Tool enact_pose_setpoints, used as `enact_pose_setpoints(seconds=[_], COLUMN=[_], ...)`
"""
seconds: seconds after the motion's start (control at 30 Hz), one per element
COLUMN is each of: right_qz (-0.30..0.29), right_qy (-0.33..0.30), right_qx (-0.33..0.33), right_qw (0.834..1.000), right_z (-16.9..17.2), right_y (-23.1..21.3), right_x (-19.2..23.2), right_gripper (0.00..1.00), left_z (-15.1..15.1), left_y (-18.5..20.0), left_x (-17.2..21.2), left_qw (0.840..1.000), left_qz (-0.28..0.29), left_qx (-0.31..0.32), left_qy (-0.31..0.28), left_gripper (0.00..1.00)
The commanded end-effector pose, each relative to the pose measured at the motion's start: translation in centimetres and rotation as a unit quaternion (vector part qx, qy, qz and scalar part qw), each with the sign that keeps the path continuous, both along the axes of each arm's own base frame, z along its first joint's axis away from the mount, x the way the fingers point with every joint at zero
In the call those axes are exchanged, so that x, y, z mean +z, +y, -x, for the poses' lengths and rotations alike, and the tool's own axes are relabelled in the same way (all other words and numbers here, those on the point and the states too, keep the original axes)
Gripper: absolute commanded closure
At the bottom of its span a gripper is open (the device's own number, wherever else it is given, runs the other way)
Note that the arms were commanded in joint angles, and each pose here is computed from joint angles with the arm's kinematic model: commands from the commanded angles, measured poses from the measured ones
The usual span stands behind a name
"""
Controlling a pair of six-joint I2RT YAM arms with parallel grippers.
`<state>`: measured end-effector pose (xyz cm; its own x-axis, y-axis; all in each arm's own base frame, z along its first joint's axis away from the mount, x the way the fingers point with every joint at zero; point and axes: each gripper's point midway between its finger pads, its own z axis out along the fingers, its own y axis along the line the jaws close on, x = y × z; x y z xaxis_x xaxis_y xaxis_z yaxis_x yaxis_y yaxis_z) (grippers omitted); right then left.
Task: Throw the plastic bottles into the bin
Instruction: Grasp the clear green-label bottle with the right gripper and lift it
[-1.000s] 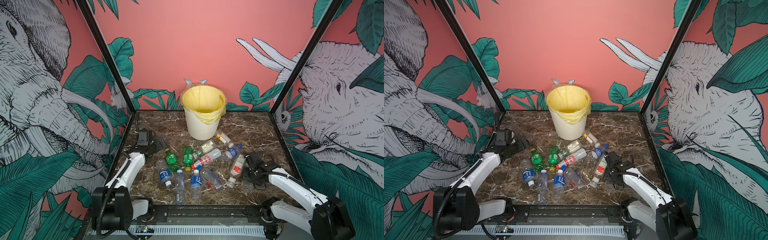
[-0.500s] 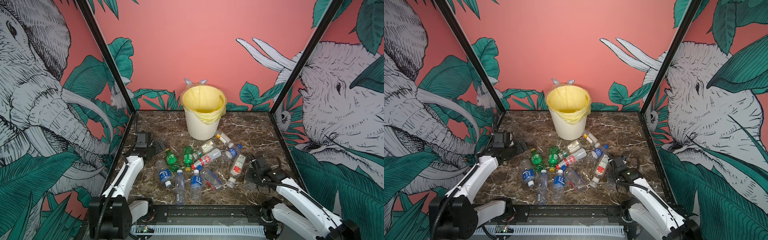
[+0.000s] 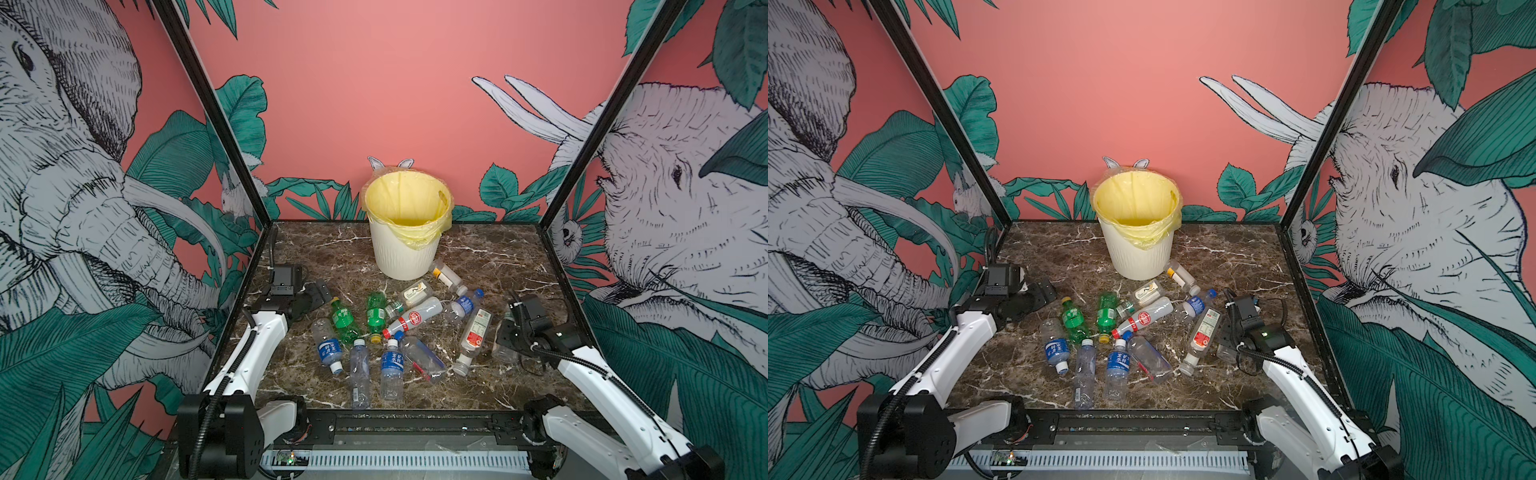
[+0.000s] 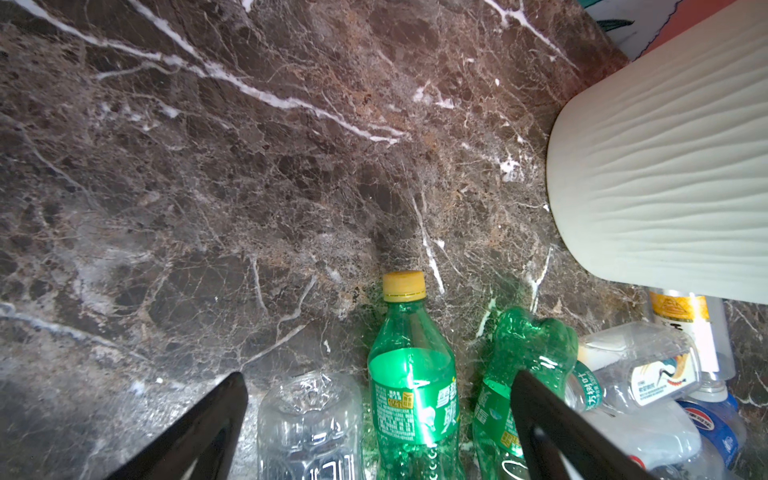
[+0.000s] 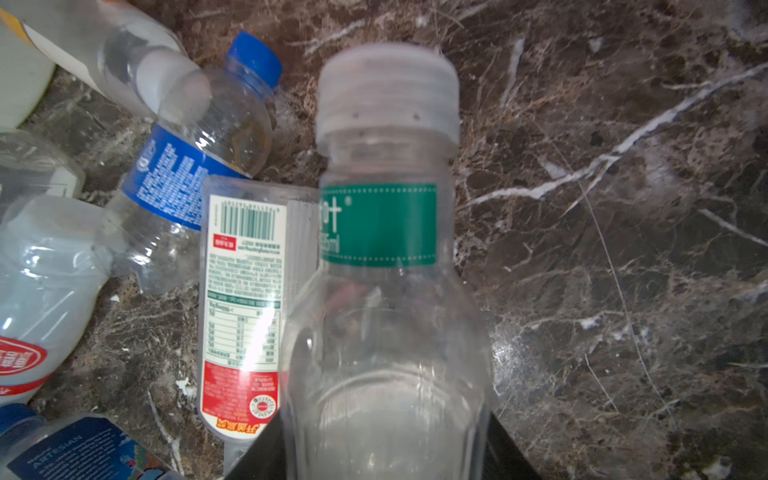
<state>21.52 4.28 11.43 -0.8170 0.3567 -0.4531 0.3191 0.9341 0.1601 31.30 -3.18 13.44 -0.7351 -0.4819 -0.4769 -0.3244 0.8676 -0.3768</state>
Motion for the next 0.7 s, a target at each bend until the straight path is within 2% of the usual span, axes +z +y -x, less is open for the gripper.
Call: enact_pose_setpoints(seconds=[0.0,0.23,0.5,0.67], right_qz=[0.000,-0.029,-0.116,-0.118], right_qy=[-0.028,-0.089,-0.182,-0.226], right_qx=[0.012,0.024,0.060,0.086], right_qw=[1.000,0.995,0.975,0.963], right_z=[-1.2,-3.8,-5.7,-6.2], right_y=[-0.1,0.7,3.7,4.2], right_x=[2.0,4.8,10.9,14.0], right_gripper=[0.59,0.60,0.60,0.58], left_z=[0.4,1.3,1.4,1.7], left_y=[-0.1,0.2,-0.4,0.2], left_x=[0.4,0.7,2.8,3.5], left_qw=[1.000,0.999,0.999,0.997], left_qz=[0.001,-0.011,-0.012,-0.042], left_qx=[-0.007,-0.012,-0.045,-0.055], left_qy=[0.016,0.034,0.019,0.023], left_gripper=[0.01,0.01,0.01,0.01])
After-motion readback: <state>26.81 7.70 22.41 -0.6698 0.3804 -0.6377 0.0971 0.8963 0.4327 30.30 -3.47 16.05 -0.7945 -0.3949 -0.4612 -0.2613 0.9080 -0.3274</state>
